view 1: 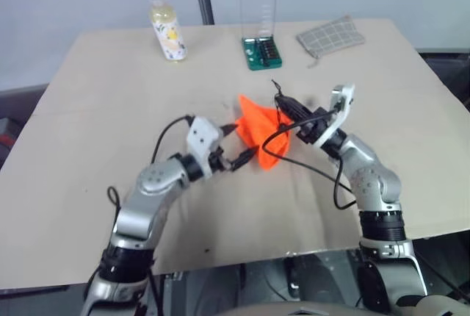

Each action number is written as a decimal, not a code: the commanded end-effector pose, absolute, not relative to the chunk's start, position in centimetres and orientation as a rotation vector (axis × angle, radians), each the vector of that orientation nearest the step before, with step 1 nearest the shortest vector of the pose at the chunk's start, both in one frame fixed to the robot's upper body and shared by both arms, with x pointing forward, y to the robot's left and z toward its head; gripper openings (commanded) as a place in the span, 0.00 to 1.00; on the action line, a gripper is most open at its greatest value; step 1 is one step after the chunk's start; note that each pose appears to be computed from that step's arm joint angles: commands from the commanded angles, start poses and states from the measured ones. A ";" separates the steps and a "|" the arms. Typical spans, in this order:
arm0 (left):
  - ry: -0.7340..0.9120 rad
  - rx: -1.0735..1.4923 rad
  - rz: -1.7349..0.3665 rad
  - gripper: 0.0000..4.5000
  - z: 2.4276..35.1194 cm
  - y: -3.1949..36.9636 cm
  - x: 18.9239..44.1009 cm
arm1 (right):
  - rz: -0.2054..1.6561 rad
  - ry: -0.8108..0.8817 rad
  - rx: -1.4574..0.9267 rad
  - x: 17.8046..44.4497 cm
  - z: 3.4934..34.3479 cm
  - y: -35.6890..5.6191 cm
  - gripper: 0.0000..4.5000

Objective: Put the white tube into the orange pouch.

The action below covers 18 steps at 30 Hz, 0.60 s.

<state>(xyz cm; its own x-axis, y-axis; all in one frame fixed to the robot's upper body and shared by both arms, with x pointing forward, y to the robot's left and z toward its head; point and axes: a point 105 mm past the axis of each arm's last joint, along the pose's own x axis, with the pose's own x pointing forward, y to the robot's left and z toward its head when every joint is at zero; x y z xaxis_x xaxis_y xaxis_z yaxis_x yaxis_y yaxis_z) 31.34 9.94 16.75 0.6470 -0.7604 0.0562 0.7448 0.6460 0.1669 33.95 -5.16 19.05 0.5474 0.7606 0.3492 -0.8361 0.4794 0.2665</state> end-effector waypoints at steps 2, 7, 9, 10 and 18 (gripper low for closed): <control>-0.214 0.029 -0.917 0.89 19.9 8.4 31.1 | 1.037 -0.286 0.379 32.9 20.9 -4.4 0.00; -0.219 0.004 -0.956 0.89 20.3 7.2 31.4 | 1.075 -0.307 0.348 32.4 21.3 -3.8 0.00; -0.221 -0.008 -0.964 0.89 20.4 7.0 31.6 | 1.089 -0.305 0.339 32.2 21.3 -3.7 0.00; -0.222 -0.013 -0.967 0.89 20.5 6.9 31.7 | 1.095 -0.305 0.336 32.1 21.3 -3.6 0.00; -0.205 -0.028 -0.986 0.80 20.1 6.8 32.1 | 1.113 -0.322 0.343 31.6 21.6 -3.5 0.00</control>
<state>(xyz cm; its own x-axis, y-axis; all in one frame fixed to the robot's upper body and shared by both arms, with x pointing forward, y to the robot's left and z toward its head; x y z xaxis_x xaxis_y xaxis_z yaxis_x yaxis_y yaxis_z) 32.01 6.88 19.43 0.5446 -0.8224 0.1645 0.8274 0.5589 0.0552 32.87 -3.93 19.29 0.4744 0.8138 0.3357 -0.8803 0.4430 0.1701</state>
